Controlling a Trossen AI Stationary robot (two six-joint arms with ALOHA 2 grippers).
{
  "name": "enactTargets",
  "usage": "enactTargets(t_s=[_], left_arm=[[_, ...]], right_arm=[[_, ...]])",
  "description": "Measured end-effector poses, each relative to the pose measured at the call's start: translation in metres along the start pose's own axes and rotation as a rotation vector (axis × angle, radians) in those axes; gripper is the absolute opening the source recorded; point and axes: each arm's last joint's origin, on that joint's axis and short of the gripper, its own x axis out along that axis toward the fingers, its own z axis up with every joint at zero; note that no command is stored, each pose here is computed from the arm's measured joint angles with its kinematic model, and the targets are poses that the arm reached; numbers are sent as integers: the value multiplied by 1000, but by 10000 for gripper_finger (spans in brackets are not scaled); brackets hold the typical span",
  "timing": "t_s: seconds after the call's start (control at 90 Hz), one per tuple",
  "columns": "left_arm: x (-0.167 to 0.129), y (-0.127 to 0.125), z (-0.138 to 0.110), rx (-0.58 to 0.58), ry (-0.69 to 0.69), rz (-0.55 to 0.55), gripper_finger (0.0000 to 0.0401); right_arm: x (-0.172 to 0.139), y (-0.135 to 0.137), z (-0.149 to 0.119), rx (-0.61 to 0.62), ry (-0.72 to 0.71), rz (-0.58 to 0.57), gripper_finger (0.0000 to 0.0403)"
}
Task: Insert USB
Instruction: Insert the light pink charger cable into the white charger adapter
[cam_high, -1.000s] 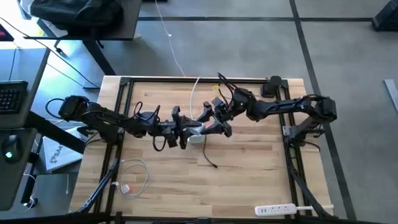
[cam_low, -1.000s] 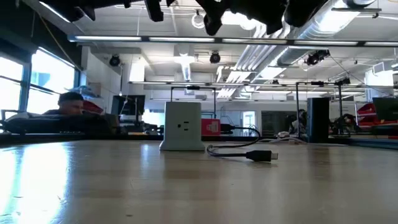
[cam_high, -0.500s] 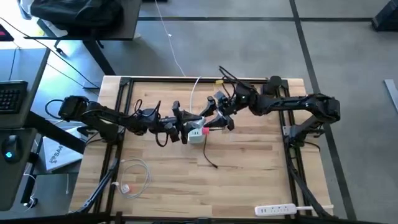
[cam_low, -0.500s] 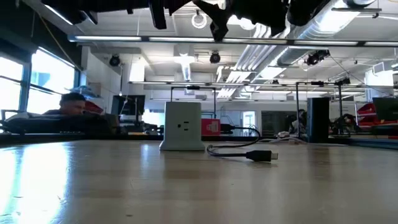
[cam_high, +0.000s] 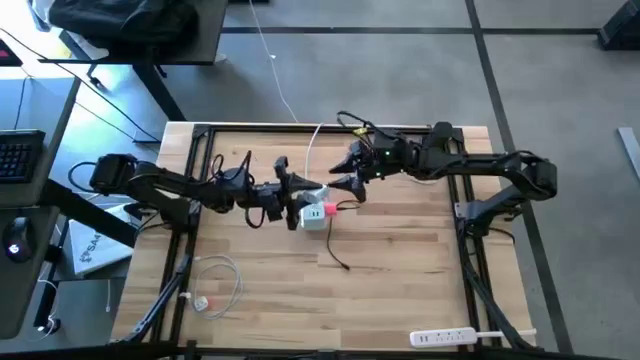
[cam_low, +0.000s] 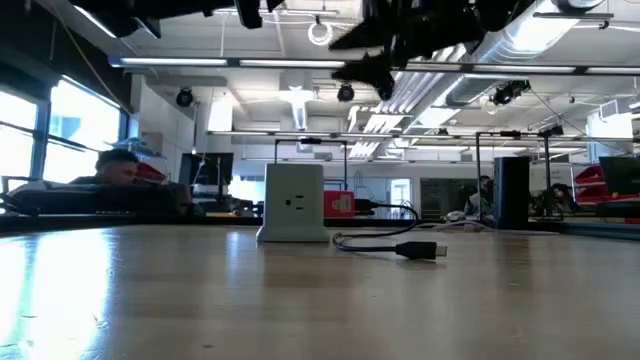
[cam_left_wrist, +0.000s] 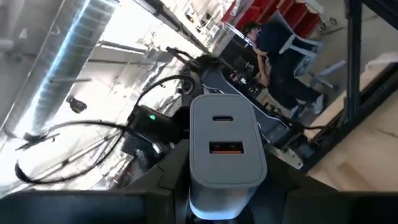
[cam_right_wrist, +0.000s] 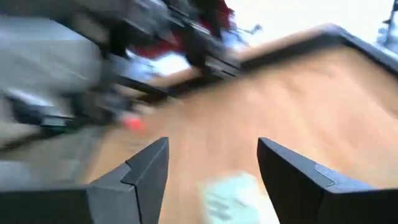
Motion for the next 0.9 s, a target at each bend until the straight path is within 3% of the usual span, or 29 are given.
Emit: enactTargets(t_s=[0.144,0.233,0.344,0.467,0.6,0.9], left_arm=[[-1,6,-12,-104,78,-10,99],[-2,12,-22,-176,119,3,99],[-1,19,-34,-271,180,-25,99],[-1,24,-46,-399,252,-83,99],[-2,28,-51,-512,249,-101,98],[-4,30,-59,-533,310,-82,100]], right_arm=[[-7,-23,-19,10,174,-382,187],[-16,-41,-30,84,283,-566,176],[-31,-64,-40,219,375,-709,160],[-45,-87,-46,252,448,-847,144],[-55,-111,-48,285,473,-909,132],[-46,-158,-77,399,631,-902,121]])
